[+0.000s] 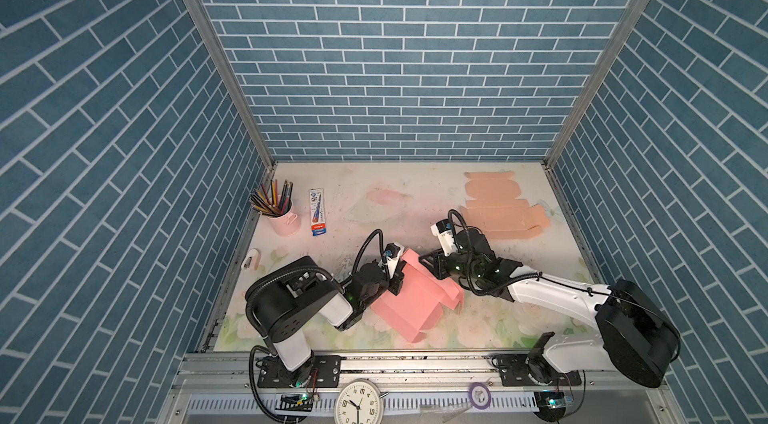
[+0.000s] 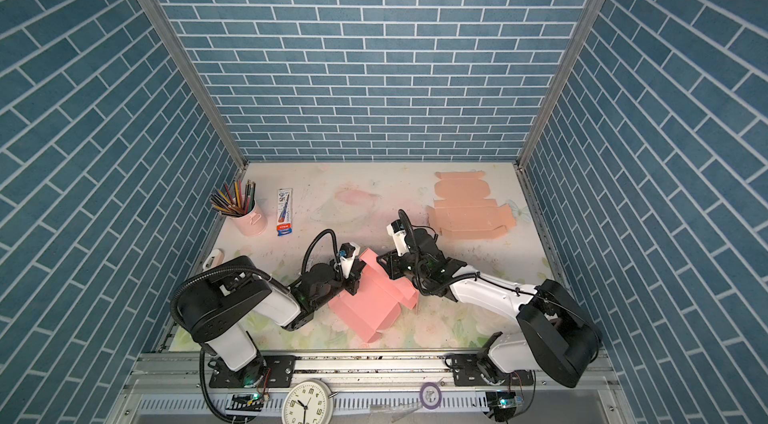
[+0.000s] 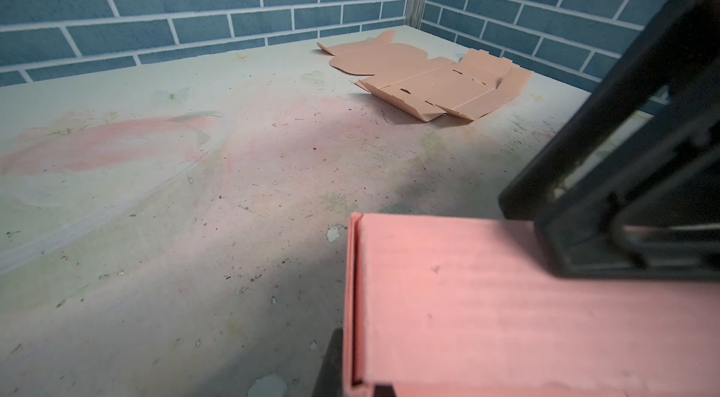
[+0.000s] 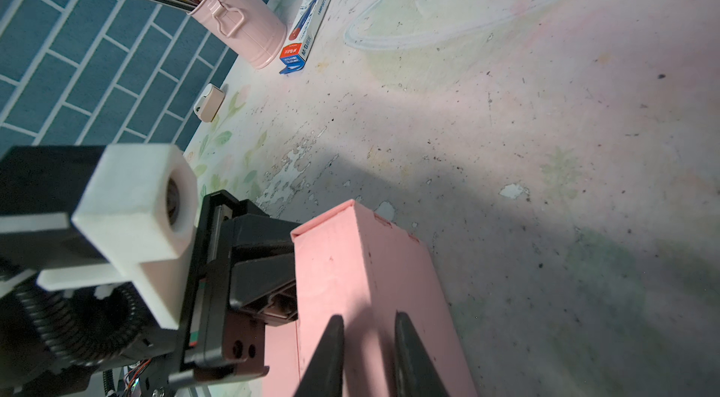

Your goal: Fold the paper box

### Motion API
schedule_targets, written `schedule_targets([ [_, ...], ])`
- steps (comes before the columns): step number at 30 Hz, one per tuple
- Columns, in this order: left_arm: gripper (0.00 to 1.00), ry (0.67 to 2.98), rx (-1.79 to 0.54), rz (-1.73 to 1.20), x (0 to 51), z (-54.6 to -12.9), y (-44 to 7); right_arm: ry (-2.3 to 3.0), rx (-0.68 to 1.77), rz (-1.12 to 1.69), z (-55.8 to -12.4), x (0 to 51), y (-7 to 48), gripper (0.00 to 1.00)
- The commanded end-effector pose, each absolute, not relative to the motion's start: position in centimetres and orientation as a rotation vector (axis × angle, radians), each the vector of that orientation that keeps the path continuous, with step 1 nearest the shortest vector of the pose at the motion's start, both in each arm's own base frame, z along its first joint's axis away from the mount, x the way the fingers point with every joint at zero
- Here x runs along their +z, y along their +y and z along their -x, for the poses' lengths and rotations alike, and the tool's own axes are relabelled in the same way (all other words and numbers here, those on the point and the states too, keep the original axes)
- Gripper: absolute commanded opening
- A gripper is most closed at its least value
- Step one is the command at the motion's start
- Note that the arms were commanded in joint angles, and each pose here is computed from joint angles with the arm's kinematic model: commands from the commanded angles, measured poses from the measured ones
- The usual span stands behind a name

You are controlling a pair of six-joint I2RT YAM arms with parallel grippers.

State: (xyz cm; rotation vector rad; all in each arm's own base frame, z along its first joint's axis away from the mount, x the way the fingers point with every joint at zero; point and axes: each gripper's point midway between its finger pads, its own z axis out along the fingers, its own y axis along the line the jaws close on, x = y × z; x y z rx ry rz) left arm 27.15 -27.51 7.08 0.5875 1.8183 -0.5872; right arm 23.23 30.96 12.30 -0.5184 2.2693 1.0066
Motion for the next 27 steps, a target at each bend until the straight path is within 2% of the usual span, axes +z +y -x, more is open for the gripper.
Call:
schedule_targets([
  [1, 0.06, 1.767, -0.612, -0.546, 8.9, -27.4, -27.4, 2.316, 0.986, 0.496, -22.5, 11.9, 30.1, 0.25],
  [8, 0.06, 1.804, -0.576, -0.468, 9.0, -27.7, -26.1, 2.263, 0.868, 0.530, -22.5, 15.0, 28.6, 0.33],
  [12, 0.06, 1.879, -0.530, -0.408, 8.4, -28.5, -25.4, 2.261, 0.764, 0.545, -22.4, 15.8, 27.2, 0.33],
  [17, 0.06, 1.976, -0.499, -0.350, 7.7, -28.9, -24.8, 2.181, 0.609, 0.574, -22.1, 18.7, 25.6, 0.19],
  [25, 0.06, 2.064, -0.477, -0.269, 7.9, -29.7, -23.2, 2.106, 0.552, 0.679, -20.9, 20.5, 25.9, 0.00],
  [27, 0.06, 2.076, -0.470, -0.256, 8.1, -29.8, -22.9, 2.104, 0.486, 0.716, -20.6, 20.2, 26.2, 0.00],
])
